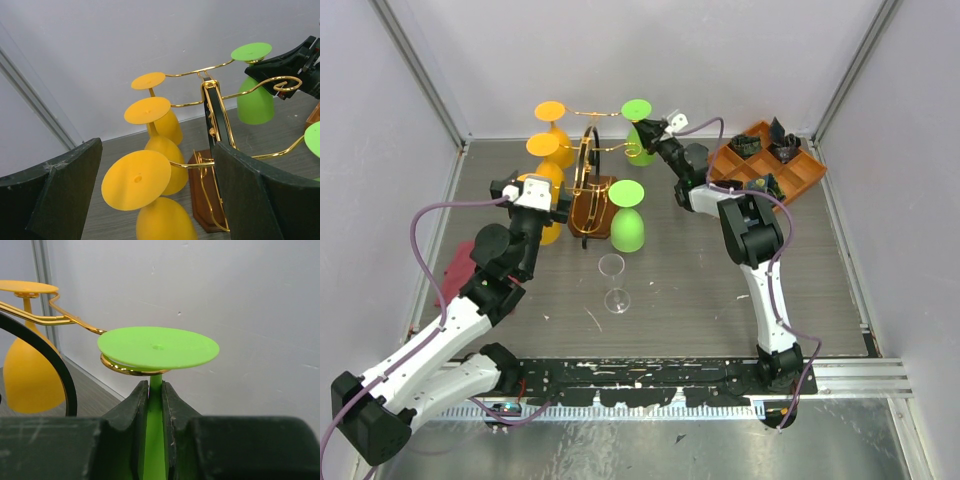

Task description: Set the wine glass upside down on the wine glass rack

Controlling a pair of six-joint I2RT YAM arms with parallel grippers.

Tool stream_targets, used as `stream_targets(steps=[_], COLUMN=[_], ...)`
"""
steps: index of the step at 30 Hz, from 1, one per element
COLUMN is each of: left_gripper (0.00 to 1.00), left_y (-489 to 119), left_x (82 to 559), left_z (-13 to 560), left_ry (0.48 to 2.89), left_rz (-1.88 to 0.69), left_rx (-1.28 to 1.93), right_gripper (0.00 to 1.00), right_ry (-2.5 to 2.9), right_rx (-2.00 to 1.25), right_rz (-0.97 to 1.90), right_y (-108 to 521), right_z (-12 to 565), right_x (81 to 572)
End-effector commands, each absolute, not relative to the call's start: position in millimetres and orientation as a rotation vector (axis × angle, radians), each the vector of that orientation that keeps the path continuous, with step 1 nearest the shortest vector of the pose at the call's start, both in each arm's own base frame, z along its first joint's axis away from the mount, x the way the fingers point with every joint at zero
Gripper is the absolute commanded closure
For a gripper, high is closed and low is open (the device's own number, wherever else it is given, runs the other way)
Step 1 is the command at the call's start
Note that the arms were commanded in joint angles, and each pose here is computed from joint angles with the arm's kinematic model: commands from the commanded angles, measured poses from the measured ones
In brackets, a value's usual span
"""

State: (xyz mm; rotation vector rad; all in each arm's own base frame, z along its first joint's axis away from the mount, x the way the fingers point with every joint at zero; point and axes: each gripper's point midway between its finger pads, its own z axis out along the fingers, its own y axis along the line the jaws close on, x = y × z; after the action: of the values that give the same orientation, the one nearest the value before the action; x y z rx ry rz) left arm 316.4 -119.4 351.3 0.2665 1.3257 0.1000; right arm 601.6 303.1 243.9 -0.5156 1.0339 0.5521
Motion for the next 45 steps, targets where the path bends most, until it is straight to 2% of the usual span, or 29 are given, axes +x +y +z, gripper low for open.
stream_targets(steps=[1, 14, 22, 32, 40, 45], left_gripper=[0.02, 0.02, 0.02, 0.02, 0.02, 0.02], left_y=[-119, -118, -117, -118, -129, -150], left_x=[315, 313, 310, 307, 305, 296], left_z=[367, 364, 364, 361, 364, 353], left_ry=[1.284, 1.288, 1.29, 1.298, 1.336, 1.411], left_rz=[0.073, 0.067, 0.053, 0.035, -0.009, -0.09], left_rx=[0.24, 0.243, 0.239, 0.24, 0.307, 0.457], right_gripper=[0.99, 0.98, 0.8, 0.5, 0.47, 0.44], right_ry=[0.916, 0.889, 0.87, 0.891, 0.951, 1.011], right_rx=[-0.479, -0.526, -0.562, -0.53, -0.477, -0.418], right_rz=[0.501, 0.564, 0.611, 0.527, 0.471, 0.374], right_y=[289, 296, 313, 293, 260, 232], right_z=[300, 296, 297, 297, 291, 290], right_x=[584, 560, 553, 549, 546, 542])
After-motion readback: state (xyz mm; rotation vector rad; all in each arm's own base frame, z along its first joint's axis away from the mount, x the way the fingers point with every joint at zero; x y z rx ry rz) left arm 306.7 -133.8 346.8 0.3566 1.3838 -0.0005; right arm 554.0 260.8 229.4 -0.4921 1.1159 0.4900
